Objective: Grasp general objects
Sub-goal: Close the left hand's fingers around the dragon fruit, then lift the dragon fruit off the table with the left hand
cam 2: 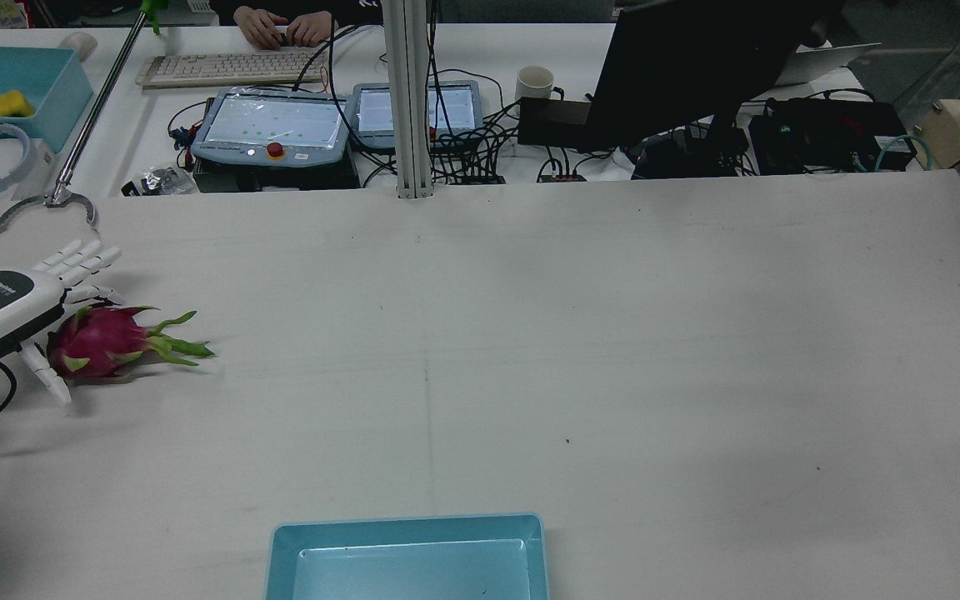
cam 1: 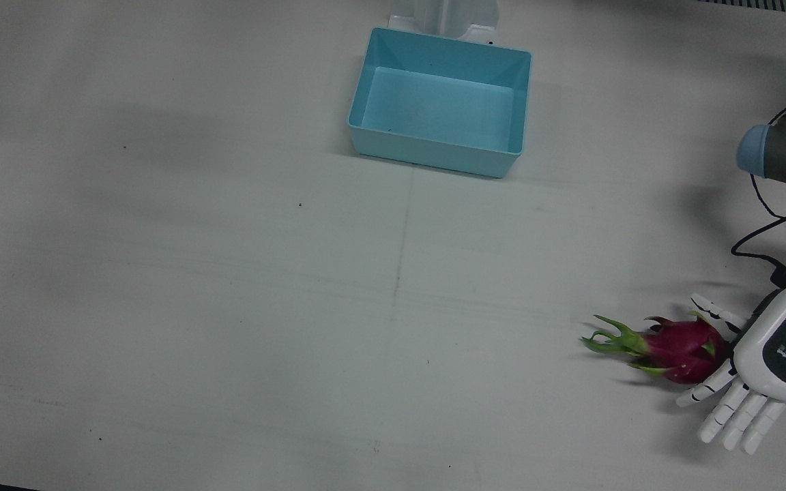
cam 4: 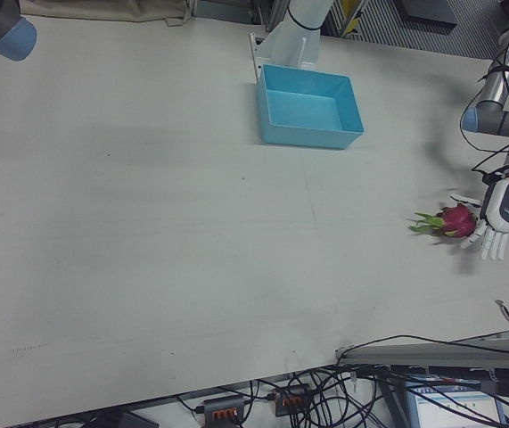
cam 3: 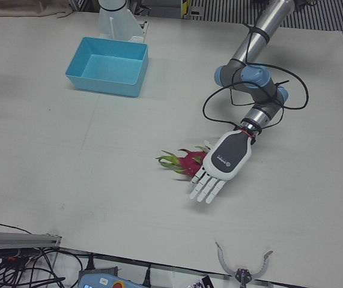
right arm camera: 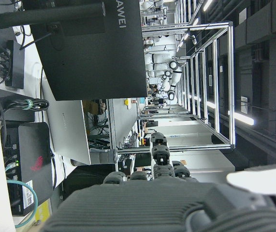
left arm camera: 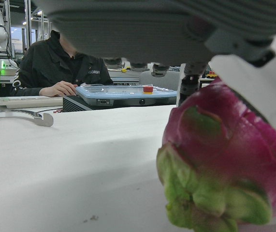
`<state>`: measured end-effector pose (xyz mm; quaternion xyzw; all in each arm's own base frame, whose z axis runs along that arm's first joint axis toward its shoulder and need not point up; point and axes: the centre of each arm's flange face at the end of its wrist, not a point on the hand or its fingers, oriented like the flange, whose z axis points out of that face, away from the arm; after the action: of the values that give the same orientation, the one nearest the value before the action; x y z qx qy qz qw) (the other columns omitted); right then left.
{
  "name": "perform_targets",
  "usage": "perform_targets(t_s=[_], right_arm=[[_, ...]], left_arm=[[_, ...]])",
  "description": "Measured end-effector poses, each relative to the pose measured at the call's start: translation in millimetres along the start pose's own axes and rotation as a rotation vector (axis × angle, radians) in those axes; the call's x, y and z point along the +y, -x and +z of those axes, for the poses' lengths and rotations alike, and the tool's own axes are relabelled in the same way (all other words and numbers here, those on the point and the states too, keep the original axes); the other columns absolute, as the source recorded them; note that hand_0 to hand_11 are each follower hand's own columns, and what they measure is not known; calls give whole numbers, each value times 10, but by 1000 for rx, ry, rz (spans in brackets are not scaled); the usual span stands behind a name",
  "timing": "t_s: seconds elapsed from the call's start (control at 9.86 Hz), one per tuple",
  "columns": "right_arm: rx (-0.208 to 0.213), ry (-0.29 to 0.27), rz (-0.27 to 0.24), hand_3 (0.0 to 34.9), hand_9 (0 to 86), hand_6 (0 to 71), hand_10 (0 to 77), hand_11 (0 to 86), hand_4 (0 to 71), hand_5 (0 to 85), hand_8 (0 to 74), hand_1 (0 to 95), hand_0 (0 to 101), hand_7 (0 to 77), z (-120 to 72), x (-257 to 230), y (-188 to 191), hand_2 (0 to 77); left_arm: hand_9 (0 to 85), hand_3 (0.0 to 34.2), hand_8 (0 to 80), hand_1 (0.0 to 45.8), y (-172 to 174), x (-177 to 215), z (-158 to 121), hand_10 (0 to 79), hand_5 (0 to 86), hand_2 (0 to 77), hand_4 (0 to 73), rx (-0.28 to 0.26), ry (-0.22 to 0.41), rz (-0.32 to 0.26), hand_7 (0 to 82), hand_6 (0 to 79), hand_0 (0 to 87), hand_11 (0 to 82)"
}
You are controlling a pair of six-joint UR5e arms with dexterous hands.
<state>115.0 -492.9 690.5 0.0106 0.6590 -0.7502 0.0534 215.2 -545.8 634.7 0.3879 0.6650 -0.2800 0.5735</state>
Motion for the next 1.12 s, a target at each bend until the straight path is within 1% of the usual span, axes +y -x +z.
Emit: perform_targets(t_s=[0.1,0.2,0.3,0.51,0.61,0.71,0.81,1.01,1.12], right_arm=[[0,0,0,0,5,0,0,5,0,5,0,54,0,0,0,0,0,16],[1,0,0,0,5,0,0,5,0,5,0,54,0,0,0,0,-1,16],[0,0,0,0,5,0,0,5,0,5,0,54,0,0,0,0,0,16],[0,0,0,0,5,0,0,5,0,5,0,54,0,0,0,0,0,16],[0,0,0,0,5,0,0,5,0,5,0,54,0,0,0,0,0,16],[0,0,0,0,5,0,0,5,0,5,0,54,0,0,0,0,0,16],[0,0,0,0,5,0,0,5,0,5,0,54,0,0,0,0,0,16],[1,0,-1,0,5,0,0,5,0,5,0,54,0,0,0,1,-1,16],[1,1,-1,0,5,0,0,5,0,5,0,54,0,0,0,4,-1,16]], left_arm=[[11,4,11,0,6,0,15,5,305,11,207,1,-3,0,54,5,498,11],[11,4,11,0,22,15,37,5,305,0,207,-1,-7,-1,54,5,492,11],[11,0,11,0,40,49,59,11,398,0,284,-5,-7,-2,93,5,490,11],[11,0,11,0,50,89,80,11,431,0,327,-7,-5,-4,98,11,474,11],[11,0,11,0,44,94,84,11,431,0,327,-7,-5,-6,98,11,474,11],[11,0,11,0,22,95,88,11,442,0,355,-6,-3,-12,131,11,472,11],[11,0,11,0,-48,95,102,11,442,0,355,-3,0,-24,131,11,472,11],[11,0,11,0,-364,78,137,11,442,0,365,17,6,-82,142,16,471,11],[11,0,11,0,-625,78,162,11,442,0,365,36,24,-109,158,11,458,11]])
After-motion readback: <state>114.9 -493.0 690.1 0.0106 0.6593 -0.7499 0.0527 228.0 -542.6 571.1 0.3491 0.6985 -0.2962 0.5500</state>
